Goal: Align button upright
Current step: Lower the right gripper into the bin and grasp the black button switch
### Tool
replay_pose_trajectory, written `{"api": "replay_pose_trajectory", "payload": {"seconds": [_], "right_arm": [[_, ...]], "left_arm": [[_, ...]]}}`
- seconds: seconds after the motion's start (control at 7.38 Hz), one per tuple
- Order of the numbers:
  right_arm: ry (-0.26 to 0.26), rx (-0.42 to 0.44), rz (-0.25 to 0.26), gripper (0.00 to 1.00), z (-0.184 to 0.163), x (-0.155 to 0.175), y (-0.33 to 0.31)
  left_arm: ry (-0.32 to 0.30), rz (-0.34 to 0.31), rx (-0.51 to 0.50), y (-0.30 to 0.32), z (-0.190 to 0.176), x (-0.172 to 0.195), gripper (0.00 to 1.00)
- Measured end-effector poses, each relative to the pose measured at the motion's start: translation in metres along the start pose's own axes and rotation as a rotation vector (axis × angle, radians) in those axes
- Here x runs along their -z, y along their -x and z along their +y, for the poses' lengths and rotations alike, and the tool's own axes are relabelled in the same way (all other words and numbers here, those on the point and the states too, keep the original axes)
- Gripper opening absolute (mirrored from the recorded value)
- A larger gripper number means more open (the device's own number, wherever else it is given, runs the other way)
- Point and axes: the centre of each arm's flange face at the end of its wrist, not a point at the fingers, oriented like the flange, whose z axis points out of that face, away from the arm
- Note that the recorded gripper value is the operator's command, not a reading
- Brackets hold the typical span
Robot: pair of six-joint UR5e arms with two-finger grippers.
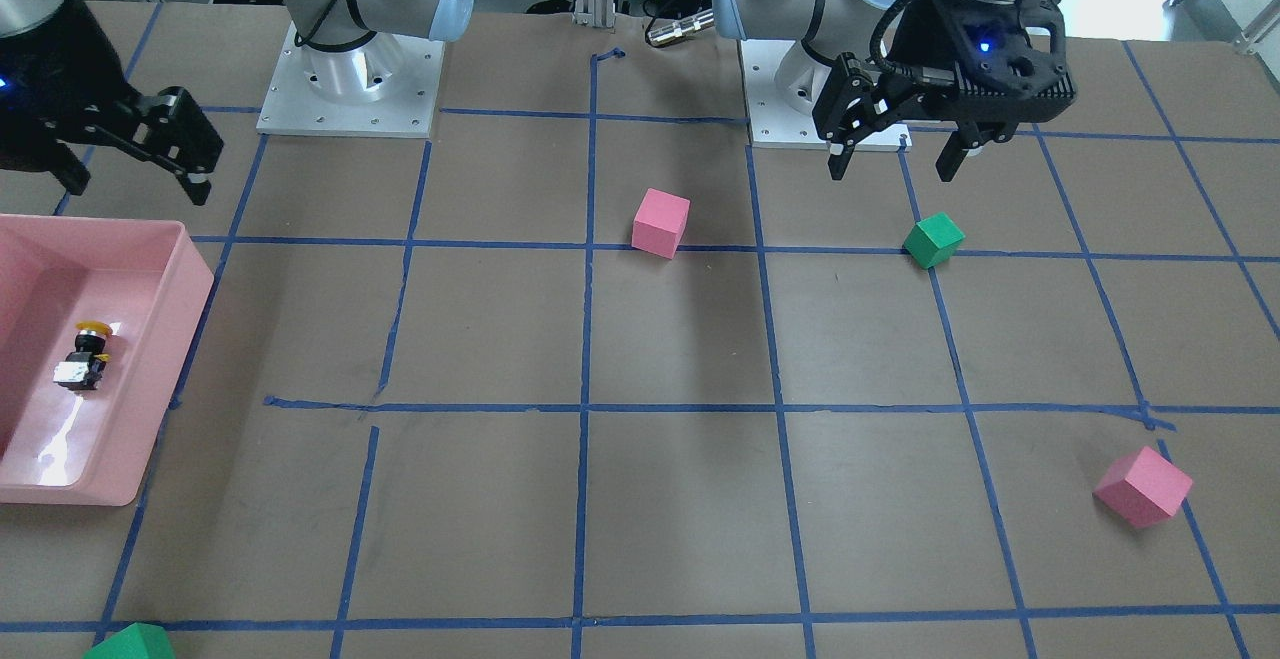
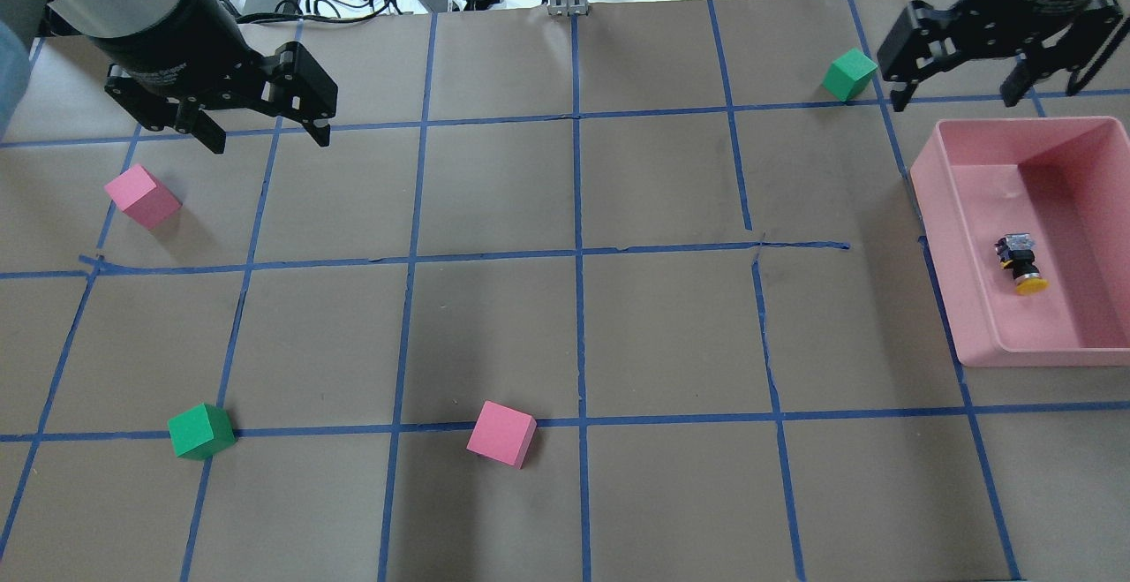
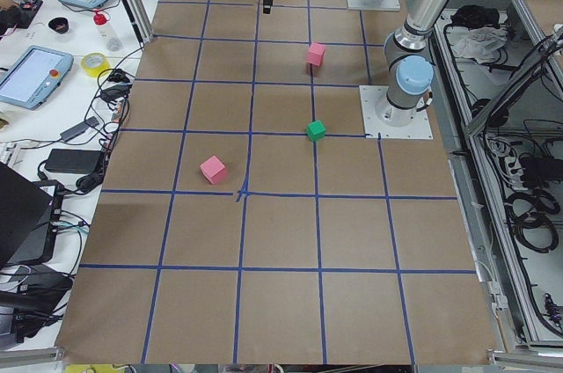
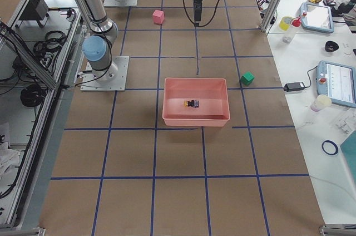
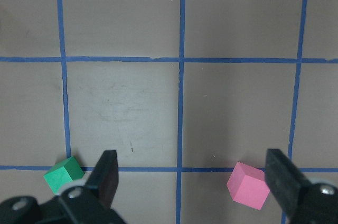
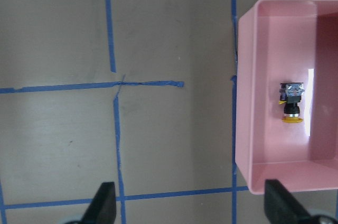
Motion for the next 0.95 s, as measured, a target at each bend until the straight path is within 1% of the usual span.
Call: {"api": "replay_pose_trajectory", "payload": {"seconds": [0.14, 0.27, 0.41, 0.68, 0.81, 0.95], "right_arm": [[0.022, 0.007, -0.003, 1.00, -0.001, -0.012, -0.033], [0.046, 0.012, -0.015, 1.00, -0.002, -0.034, -0.069], [0.047, 0.011, -0.021, 1.00, -0.003, -0.065, -0.105], [0.007, 0.058, -0.004, 1.00, -0.008, -0.144, -0.160], [0.004, 0.064, -0.004, 1.00, -0.009, -0.182, -0.177], [0.018, 0.065, -0.011, 1.00, -0.012, -0.213, -0.187]], "left_arm": [[0.001, 0.001, 0.000, 0.000, 0.000, 0.000, 1.00], [0.001, 0.002, 0.000, 0.000, 0.000, -0.001, 1.00], [0.001, 0.003, 0.000, 0.000, 0.000, -0.001, 1.00], [0.001, 0.003, -0.001, 0.000, 0.000, 0.000, 1.00], [0.001, 0.003, -0.001, 0.000, 0.000, 0.000, 1.00], [0.001, 0.003, -0.002, 0.000, 0.000, 0.000, 1.00]]}}
